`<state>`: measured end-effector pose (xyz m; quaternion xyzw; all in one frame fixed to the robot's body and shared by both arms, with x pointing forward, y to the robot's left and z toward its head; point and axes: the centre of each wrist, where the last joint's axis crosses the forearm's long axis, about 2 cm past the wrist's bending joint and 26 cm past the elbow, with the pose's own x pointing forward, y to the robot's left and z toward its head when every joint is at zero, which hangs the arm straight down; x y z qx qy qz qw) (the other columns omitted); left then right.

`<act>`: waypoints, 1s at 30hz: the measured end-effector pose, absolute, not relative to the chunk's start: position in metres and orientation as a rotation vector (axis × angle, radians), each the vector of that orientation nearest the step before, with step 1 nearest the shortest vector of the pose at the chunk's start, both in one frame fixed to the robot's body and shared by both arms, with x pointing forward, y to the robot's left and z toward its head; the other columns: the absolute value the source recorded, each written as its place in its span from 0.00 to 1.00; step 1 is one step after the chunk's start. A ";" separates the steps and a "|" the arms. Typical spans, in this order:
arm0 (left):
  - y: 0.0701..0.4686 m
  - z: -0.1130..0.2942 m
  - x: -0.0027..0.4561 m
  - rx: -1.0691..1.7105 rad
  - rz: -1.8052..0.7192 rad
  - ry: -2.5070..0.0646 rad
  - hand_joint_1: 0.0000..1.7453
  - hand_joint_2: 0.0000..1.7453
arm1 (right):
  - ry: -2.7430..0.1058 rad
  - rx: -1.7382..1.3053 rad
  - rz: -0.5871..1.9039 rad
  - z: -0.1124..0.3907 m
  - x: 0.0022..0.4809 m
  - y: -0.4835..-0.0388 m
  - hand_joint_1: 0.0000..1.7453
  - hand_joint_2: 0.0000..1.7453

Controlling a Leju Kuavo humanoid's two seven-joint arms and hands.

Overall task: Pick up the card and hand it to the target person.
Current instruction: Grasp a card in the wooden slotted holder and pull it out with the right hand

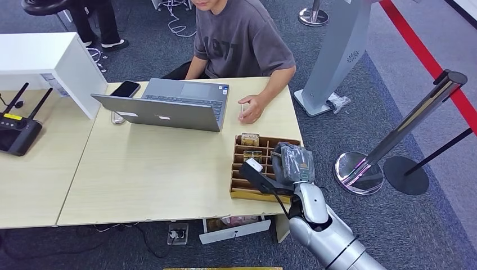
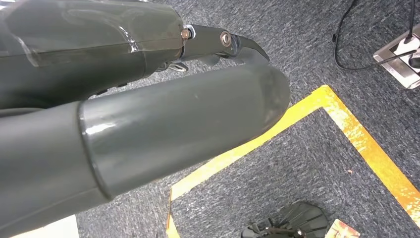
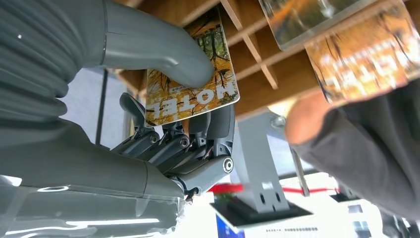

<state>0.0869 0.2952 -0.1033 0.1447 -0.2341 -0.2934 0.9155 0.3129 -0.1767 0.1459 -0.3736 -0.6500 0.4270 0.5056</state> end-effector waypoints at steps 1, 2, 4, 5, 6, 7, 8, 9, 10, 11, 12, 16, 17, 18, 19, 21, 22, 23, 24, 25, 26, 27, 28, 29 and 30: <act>0.295 -0.103 0.087 0.297 -0.604 -0.482 0.00 0.00 | -1.581 -0.911 1.032 0.149 0.313 -0.177 0.83 1.00; 0.295 -0.103 0.087 0.297 -0.604 -0.483 0.00 0.00 | -1.596 -0.920 1.034 0.153 0.313 -0.177 0.83 1.00; 0.295 -0.103 0.087 0.297 -0.604 -0.484 0.00 0.00 | -1.628 -0.941 1.035 0.161 0.313 -0.177 0.82 1.00; 0.295 -0.103 0.087 0.297 -0.604 -0.484 0.00 0.00 | -1.644 -0.953 1.033 0.166 0.313 -0.177 0.82 1.00; 0.295 -0.103 0.087 0.296 -0.605 -0.485 0.00 0.00 | -1.660 -0.964 1.031 0.170 0.313 -0.177 0.82 1.00; 0.295 -0.103 0.087 0.296 -0.605 -0.485 0.00 0.00 | -1.675 -0.976 1.028 0.175 0.313 -0.178 0.81 1.00; 0.295 -0.103 0.087 0.296 -0.605 -0.486 0.00 0.00 | -1.690 -0.986 1.026 0.179 0.313 -0.178 0.81 1.00; 0.295 -0.103 0.087 0.296 -0.605 -0.486 0.00 0.00 | -1.704 -0.994 1.023 0.183 0.313 -0.178 0.82 1.00; 0.295 -0.103 0.087 0.296 -0.605 -0.486 0.00 0.00 | -1.716 -1.001 1.019 0.187 0.313 -0.178 0.82 1.00; 0.295 -0.103 0.087 0.296 -0.605 -0.486 0.00 0.00 | -1.728 -1.008 1.013 0.190 0.313 -0.178 0.83 1.00; 0.295 -0.103 0.087 0.295 -0.606 -0.486 0.00 0.00 | -1.740 -1.015 1.006 0.194 0.313 -0.179 0.85 1.00; 0.295 -0.103 0.087 0.292 -0.612 -0.486 0.00 0.00 | -1.794 -1.021 0.979 0.208 0.315 -0.179 0.91 1.00; 0.295 -0.103 0.087 0.290 -0.615 -0.486 0.00 0.00 | -1.809 -1.015 0.973 0.211 0.316 -0.179 0.91 1.00; 0.295 -0.103 0.087 0.289 -0.618 -0.486 0.00 0.00 | -1.824 -1.010 0.967 0.214 0.318 -0.179 0.91 1.00; 0.295 -0.103 0.087 0.289 -0.621 -0.486 0.00 0.00 | -1.841 -1.007 0.959 0.217 0.321 -0.179 0.90 1.00; 0.295 -0.103 0.087 0.288 -0.630 -0.488 0.00 0.00 | -1.871 -1.010 0.940 0.225 0.326 -0.179 0.89 1.00; 0.295 -0.103 0.087 0.289 -0.635 -0.490 0.00 0.00 | -1.881 -1.014 0.932 0.227 0.330 -0.179 0.89 1.00; 0.295 -0.103 0.088 0.289 -0.641 -0.492 0.00 0.00 | -1.887 -1.017 0.926 0.230 0.335 -0.179 0.91 1.00; 0.295 -0.103 0.088 0.290 -0.646 -0.493 0.00 0.00 | -1.891 -1.018 0.922 0.231 0.341 -0.180 0.91 1.00; 0.295 -0.103 0.089 0.291 -0.651 -0.495 0.00 0.00 | -1.891 -1.019 0.920 0.232 0.346 -0.180 0.91 1.00; 0.295 -0.103 0.090 0.293 -0.656 -0.497 0.00 0.00 | -1.892 -1.017 0.917 0.232 0.352 -0.181 0.91 1.00; 0.295 -0.102 0.091 0.294 -0.660 -0.499 0.00 0.00 | -1.891 -1.014 0.915 0.232 0.358 -0.182 0.91 1.00; 0.295 -0.102 0.092 0.295 -0.663 -0.501 0.00 0.00 | -1.888 -1.013 0.912 0.231 0.363 -0.182 0.91 1.00; 0.295 -0.102 0.093 0.297 -0.667 -0.503 0.00 0.00 | -1.884 -1.014 0.910 0.230 0.368 -0.183 0.91 1.00; 0.294 -0.102 0.094 0.298 -0.671 -0.505 0.00 0.00 | -1.877 -1.017 0.908 0.228 0.373 -0.184 0.90 1.00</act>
